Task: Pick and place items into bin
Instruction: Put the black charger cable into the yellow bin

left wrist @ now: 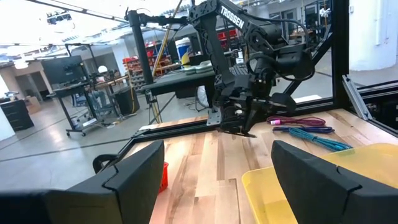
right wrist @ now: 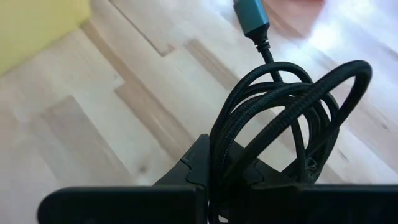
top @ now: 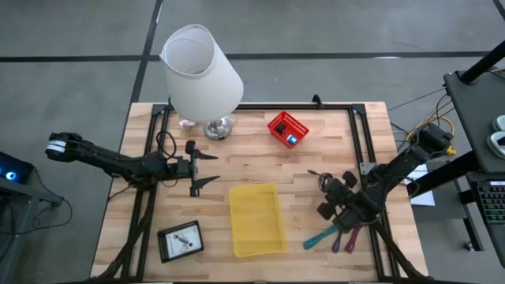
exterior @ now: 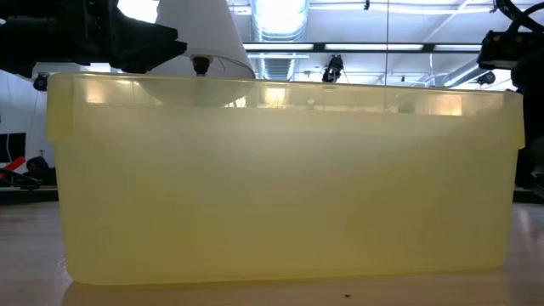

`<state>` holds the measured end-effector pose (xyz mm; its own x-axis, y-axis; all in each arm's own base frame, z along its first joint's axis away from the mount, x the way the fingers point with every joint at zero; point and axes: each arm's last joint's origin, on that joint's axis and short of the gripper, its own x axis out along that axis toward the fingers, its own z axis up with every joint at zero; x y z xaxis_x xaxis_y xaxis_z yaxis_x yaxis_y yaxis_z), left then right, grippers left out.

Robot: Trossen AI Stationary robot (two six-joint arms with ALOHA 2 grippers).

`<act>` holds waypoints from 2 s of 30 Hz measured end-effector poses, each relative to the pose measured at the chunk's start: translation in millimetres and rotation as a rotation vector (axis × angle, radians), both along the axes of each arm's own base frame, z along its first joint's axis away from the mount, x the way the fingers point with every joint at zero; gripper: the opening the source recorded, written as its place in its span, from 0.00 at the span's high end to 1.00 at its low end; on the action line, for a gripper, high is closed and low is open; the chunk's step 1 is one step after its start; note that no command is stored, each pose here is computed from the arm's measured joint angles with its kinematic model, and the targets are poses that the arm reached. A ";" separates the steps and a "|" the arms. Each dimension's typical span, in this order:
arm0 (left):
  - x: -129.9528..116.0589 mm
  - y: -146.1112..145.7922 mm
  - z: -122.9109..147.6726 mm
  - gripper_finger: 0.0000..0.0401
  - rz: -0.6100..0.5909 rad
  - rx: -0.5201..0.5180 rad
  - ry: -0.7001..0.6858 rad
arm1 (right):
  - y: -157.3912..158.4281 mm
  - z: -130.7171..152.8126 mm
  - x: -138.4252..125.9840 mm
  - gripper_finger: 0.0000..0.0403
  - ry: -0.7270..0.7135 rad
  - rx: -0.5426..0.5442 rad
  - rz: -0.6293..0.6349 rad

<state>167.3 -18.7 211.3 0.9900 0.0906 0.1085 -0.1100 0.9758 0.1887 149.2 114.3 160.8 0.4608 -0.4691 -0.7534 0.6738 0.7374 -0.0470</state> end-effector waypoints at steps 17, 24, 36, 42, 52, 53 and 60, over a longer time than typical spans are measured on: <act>0.0 0.0 -0.4 0.30 0.000 -0.002 0.003 | 22.0 20.7 24.1 0.98 -0.282 -0.100 0.294; -0.1 0.0 0.4 0.30 0.000 -0.003 -0.005 | 31.7 39.0 36.2 0.98 -0.397 -0.314 0.436; -0.1 0.0 0.8 0.30 0.000 -0.003 -0.008 | 33.5 35.2 27.4 0.98 -0.773 -0.424 0.929; -0.2 0.1 1.1 0.30 0.000 -0.003 -0.011 | 14.8 20.1 11.2 0.98 -0.826 -0.550 0.946; -0.2 0.0 1.1 0.30 0.000 -0.003 -0.011 | -1.7 18.7 10.7 0.97 -0.826 -0.658 0.900; -0.2 0.1 1.1 0.30 0.000 -0.003 -0.011 | -2.6 19.7 12.4 0.97 -0.822 -0.662 0.892; -0.2 0.1 1.1 0.30 0.000 -0.003 -0.011 | -17.4 15.6 22.1 0.97 -0.762 -0.679 0.823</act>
